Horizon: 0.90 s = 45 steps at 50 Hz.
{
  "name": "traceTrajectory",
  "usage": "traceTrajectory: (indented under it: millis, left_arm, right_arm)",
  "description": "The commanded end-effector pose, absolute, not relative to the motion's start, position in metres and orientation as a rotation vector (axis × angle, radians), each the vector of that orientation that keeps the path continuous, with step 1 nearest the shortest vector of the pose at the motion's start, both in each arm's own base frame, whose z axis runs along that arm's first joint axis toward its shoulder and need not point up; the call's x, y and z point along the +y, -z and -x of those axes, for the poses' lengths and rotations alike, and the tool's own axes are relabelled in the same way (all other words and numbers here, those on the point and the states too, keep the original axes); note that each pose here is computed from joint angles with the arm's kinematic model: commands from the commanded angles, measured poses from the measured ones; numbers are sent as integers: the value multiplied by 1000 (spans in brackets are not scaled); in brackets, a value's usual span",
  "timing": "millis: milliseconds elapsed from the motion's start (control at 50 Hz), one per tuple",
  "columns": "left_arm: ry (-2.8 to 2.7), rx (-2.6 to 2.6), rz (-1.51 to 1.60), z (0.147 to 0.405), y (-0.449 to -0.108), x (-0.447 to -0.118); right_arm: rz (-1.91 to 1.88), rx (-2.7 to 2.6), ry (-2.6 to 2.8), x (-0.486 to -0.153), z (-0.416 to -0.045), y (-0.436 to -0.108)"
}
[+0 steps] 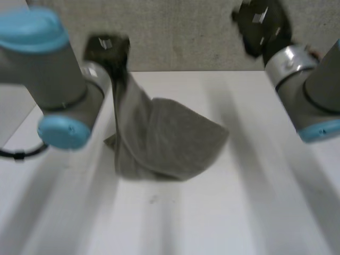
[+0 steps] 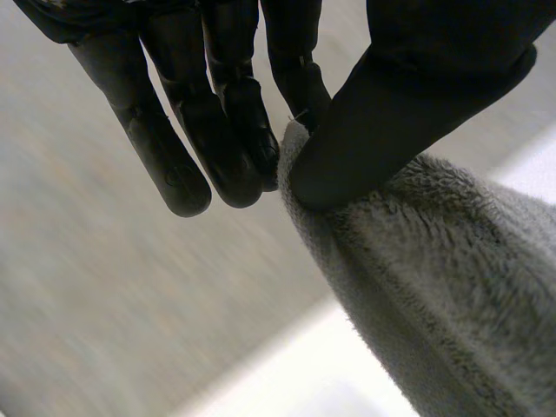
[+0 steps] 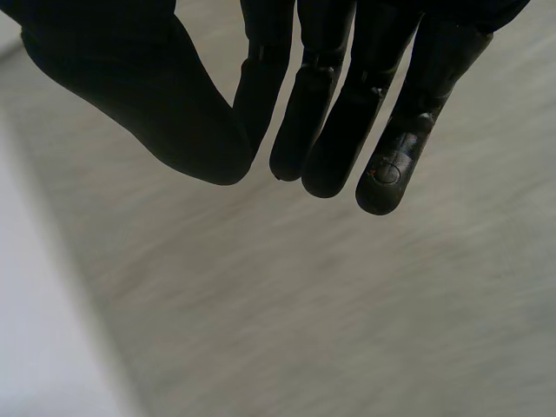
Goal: Fold the towel.
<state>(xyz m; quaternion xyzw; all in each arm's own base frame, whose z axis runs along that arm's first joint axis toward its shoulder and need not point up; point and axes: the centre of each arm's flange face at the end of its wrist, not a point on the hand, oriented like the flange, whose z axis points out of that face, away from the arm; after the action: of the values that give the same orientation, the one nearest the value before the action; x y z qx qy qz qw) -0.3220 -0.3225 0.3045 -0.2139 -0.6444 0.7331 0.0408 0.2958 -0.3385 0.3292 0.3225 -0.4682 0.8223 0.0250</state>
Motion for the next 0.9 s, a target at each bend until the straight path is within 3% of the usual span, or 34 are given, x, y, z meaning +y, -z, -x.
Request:
traceTrajectory:
  millis: [20, 100, 260, 400, 500, 600, 760, 900]
  left_arm:
    - [-2624, -1646, 309, 287, -409, -333]
    - [-2579, -1727, 341, 285, -392, -331]
    - [-2270, -2149, 542, 277, -282, -318]
    - [-2103, -2312, 632, 268, -237, -295]
    - [-2108, -2299, 635, 263, -245, -280]
    - [-2199, -2206, 589, 258, -278, -269]
    - [-2333, -2046, 517, 250, -326, -249]
    - [-2366, -2000, 497, 247, -339, -239]
  right_arm:
    - [-722, -1269, -2661, -336, -283, -368]
    - [-850, -1428, -2571, -330, -285, -340]
    - [-1255, -1832, -2151, -310, -284, -247]
    - [-1359, -2052, -1909, -301, -277, -206]
    - [-1317, -2200, -1867, -300, -274, -197]
    - [-1236, -2362, -1941, -302, -279, -195]
    - [-1128, -2523, -2066, -331, -293, -166]
    - [-1054, -2610, -2077, -350, -303, -140]
